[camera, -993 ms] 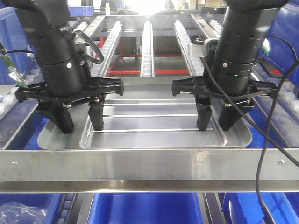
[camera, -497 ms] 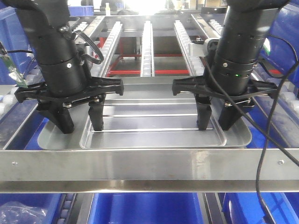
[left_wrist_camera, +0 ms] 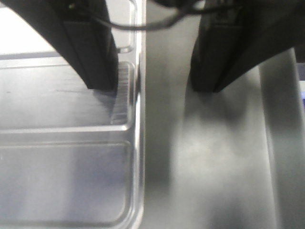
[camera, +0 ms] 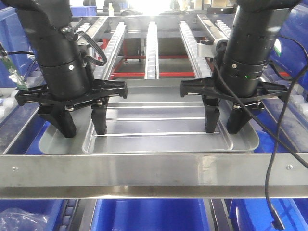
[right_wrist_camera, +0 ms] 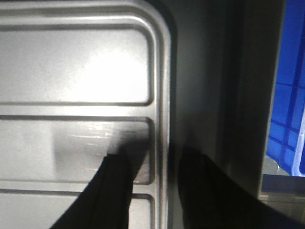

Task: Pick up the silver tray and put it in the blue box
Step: 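Close both grippers on the tray's side rims, then lift the tray with both grippers and pull it toward the robot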

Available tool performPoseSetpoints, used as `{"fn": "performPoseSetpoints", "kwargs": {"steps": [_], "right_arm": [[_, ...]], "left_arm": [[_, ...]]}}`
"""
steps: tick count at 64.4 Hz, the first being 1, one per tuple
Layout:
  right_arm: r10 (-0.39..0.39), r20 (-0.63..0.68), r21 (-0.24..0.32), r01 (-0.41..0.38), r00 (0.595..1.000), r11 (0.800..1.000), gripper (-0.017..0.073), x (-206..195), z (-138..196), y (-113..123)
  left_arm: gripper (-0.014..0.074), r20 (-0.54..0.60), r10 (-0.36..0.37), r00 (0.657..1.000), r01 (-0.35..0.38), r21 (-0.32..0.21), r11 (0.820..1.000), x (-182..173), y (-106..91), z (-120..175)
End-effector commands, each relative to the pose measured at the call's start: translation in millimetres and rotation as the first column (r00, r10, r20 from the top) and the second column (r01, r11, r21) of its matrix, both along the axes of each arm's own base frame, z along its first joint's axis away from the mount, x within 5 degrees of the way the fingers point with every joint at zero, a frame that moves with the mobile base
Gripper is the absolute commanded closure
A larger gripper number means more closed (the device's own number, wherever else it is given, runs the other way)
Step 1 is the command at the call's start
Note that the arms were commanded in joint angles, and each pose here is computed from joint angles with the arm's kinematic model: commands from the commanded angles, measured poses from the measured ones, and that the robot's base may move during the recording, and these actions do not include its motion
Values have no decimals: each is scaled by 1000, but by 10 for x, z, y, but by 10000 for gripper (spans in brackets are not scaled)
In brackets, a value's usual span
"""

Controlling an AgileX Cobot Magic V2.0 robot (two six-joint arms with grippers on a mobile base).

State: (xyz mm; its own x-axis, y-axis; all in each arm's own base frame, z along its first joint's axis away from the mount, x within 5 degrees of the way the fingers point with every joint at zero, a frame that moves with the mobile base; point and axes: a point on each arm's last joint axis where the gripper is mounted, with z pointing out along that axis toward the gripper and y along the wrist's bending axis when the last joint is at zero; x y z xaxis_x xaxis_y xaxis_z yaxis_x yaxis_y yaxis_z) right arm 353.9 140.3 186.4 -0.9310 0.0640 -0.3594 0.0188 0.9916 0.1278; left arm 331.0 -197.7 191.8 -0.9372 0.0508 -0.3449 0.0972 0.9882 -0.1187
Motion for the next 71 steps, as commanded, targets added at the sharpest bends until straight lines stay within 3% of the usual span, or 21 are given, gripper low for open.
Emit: {"fn": "performPoseSetpoints", "kwargs": {"steps": [1,20,26,35,40,71], "right_arm": [[6,95,25,-9,995,1000,197,48,257,-13],[6,95,25,-9,995,1000,219,48,257,-13],[6,95,24,-8,995,1000,322,47,256,-14],[6,93,24,-8,996,1000,518,46,255,-14],[6,93,24,-8,996,1000,503,46,255,-14],[6,99,26,-9,995,1000,503,51,258,-12]], "left_arm": [[330,78,-3,997,7,-53,999,11,-39,256],[337,78,-3,997,7,-53,999,11,-39,256],[389,76,-1,997,5,-56,998,10,-41,256],[540,73,3,997,2,-61,998,8,-44,256],[615,73,3,997,2,-61,998,8,-44,256],[603,75,3,997,2,-62,998,10,-45,257]]}}
